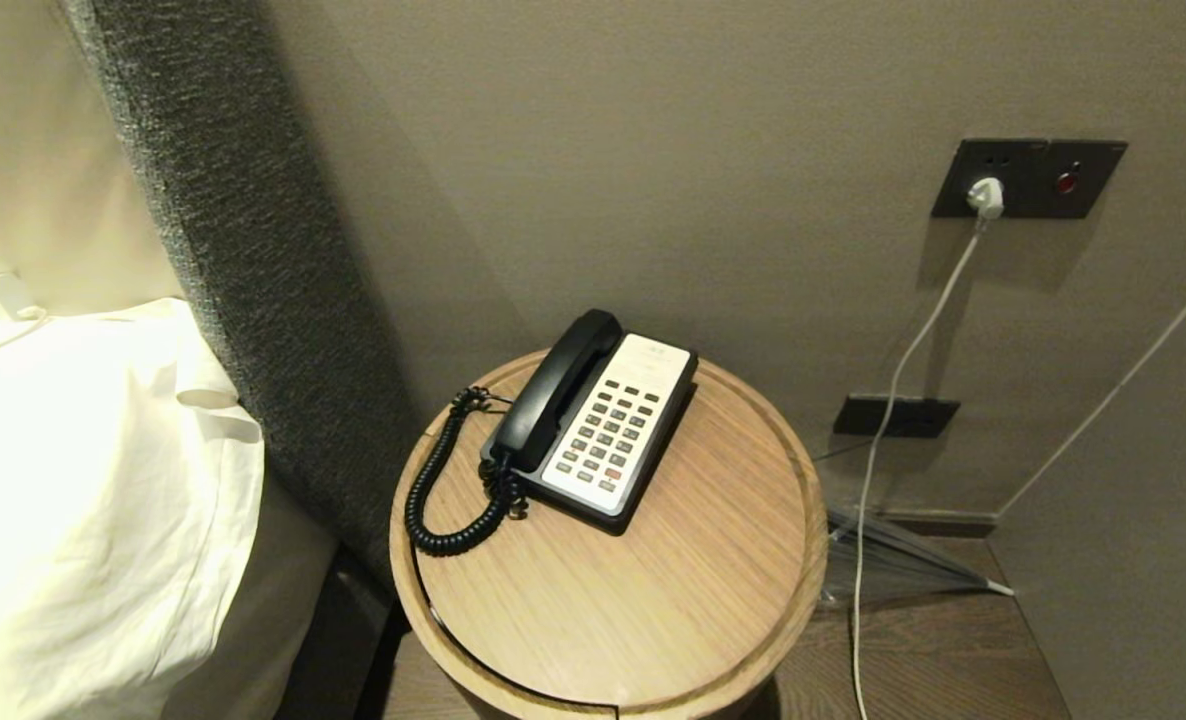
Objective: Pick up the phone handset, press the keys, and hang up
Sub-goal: Pick up the desk phone handset
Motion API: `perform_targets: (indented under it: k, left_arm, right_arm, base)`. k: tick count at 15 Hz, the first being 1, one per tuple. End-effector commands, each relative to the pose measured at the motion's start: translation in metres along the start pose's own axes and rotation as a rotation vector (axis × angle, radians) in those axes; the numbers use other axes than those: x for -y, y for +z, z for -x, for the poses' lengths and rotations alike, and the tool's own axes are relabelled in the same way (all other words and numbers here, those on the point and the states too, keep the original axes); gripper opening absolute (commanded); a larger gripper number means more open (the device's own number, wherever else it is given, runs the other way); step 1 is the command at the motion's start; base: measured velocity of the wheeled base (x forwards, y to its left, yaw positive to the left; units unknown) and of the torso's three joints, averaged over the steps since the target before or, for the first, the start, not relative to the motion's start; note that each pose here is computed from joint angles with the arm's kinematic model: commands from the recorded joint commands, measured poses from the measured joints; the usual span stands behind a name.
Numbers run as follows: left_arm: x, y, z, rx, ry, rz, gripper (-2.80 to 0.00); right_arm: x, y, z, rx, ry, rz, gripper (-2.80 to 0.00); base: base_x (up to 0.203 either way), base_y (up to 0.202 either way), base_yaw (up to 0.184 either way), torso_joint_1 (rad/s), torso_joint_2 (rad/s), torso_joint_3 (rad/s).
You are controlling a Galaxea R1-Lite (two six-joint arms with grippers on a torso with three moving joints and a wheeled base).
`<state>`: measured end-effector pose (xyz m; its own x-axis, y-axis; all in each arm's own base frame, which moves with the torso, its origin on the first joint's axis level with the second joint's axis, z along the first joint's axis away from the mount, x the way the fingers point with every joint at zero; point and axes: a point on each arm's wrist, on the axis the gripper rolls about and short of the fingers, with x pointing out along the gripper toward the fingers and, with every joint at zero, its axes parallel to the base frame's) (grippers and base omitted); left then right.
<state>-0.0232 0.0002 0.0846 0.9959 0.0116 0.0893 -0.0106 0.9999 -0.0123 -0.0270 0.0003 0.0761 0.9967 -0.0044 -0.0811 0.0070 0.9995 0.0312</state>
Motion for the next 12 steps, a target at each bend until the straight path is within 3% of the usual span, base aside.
perform_targets:
  k: [1,12]
  left_arm:
    - [-0.0001,-0.0113,-0.0022,-0.039,0.001,0.000,-2.80]
    - [-0.0001,-0.0113,-0.0022,-0.039,0.001,0.000,-2.80]
  right_arm:
    - [0.0000,0.0001,-0.0001,-0.002,0.000,-0.001,-2.80]
    - [0.0000,0.0001,-0.0001,-0.002,0.000,-0.001,-2.80]
  base:
    - [0.000,0.000,0.000,0.002,0.00,-0.197]
    - [0.000,0.000,0.000,0.002,0.00,-0.199]
